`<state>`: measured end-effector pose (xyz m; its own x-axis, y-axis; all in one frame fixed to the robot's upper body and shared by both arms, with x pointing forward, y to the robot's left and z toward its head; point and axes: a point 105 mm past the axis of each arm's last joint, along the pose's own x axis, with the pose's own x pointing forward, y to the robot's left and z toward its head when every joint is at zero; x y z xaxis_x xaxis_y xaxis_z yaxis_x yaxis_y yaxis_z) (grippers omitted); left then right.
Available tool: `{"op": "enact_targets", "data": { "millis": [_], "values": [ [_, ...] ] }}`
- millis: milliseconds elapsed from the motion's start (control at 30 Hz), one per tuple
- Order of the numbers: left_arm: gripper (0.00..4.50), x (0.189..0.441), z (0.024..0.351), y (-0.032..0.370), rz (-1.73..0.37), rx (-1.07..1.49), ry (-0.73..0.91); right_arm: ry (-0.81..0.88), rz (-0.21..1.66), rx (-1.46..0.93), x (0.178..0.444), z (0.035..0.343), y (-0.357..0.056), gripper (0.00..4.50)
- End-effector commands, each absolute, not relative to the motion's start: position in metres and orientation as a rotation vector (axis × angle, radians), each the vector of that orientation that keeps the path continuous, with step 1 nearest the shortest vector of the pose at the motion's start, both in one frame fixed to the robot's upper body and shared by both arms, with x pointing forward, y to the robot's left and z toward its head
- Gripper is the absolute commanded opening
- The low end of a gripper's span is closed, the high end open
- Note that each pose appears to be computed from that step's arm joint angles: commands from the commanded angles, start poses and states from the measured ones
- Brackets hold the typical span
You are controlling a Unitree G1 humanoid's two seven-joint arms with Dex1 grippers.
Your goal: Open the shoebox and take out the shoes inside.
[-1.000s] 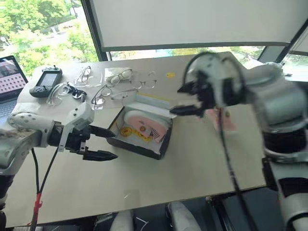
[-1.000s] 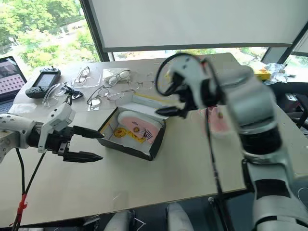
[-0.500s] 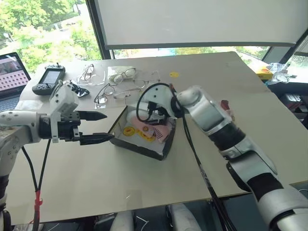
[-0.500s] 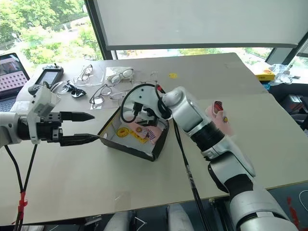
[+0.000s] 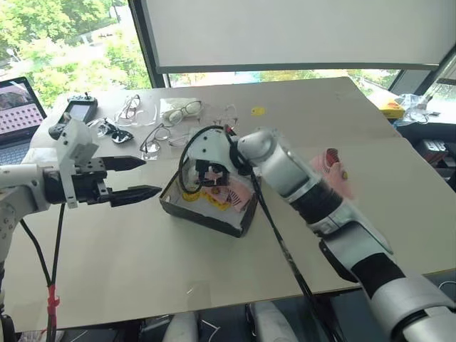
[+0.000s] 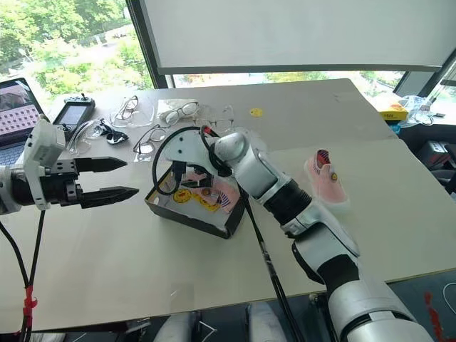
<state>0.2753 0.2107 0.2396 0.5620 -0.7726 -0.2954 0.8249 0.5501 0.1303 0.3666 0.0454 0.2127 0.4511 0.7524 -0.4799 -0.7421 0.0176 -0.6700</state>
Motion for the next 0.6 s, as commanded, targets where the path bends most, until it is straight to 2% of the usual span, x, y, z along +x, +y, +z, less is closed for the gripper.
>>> {"op": "enact_targets", "data": {
  "millis": [33, 233, 600],
  "values": [
    [4.50, 0.272, 0.250, 0.212, -0.938, 0.303, 0.179, -0.103, 1.141, -1.093, 0.367, 0.223, 0.055, 4.47],
    [4.50, 0.274, 0.247, 0.213, -0.924, 0.314, 0.183, -0.089, 1.161, -1.159, 0.372, 0.198, 0.061, 4.47],
    [4.50, 0.273, 0.243, 0.211, -0.923, 0.313, 0.188, 0.038, 1.162, -1.250, 0.388, 0.153, 0.049, 4.47]
  ]
}}
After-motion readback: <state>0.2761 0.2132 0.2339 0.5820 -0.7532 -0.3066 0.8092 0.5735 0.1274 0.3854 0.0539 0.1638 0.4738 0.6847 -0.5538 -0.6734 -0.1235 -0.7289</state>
